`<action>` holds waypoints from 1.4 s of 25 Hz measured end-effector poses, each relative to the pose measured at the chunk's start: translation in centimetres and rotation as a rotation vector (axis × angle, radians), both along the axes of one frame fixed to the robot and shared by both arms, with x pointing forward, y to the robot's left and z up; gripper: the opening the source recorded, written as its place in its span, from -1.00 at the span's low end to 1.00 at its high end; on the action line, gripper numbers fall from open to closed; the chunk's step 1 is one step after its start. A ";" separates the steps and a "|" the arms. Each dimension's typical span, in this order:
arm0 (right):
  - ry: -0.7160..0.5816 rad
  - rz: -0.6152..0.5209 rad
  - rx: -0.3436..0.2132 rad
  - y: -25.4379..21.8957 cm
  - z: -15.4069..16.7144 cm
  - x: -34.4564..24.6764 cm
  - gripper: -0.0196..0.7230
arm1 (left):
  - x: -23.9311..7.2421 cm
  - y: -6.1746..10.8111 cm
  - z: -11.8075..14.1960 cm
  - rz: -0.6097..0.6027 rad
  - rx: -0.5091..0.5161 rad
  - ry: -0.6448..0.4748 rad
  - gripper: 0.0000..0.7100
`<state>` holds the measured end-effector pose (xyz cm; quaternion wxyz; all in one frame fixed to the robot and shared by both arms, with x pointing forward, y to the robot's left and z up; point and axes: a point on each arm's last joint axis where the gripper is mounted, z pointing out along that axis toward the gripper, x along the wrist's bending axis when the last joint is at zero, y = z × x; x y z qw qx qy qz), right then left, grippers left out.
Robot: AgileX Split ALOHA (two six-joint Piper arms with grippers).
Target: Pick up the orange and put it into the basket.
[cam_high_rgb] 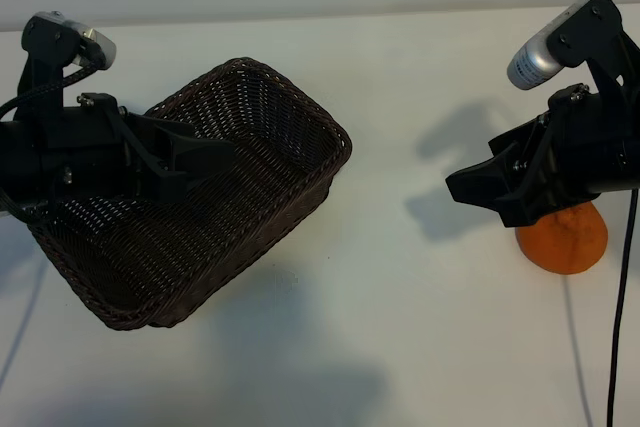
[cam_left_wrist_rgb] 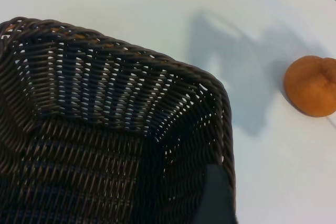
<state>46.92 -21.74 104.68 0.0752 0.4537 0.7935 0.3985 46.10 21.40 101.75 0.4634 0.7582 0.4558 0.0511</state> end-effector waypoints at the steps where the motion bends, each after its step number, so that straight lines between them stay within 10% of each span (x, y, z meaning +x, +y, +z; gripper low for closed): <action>1: 0.000 0.000 0.000 0.0 0.0 0.0 0.66 | 0.0 0.0 0.0 0.000 0.000 0.000 0.64; 26: 0.000 0.000 0.000 0.0 0.0 0.0 0.66 | 0.0 0.0 0.0 0.011 -0.011 0.003 0.64; 35: 0.000 0.000 0.000 0.0 0.0 0.0 0.66 | 0.6 0.9 1.2 0.267 -0.127 0.042 0.64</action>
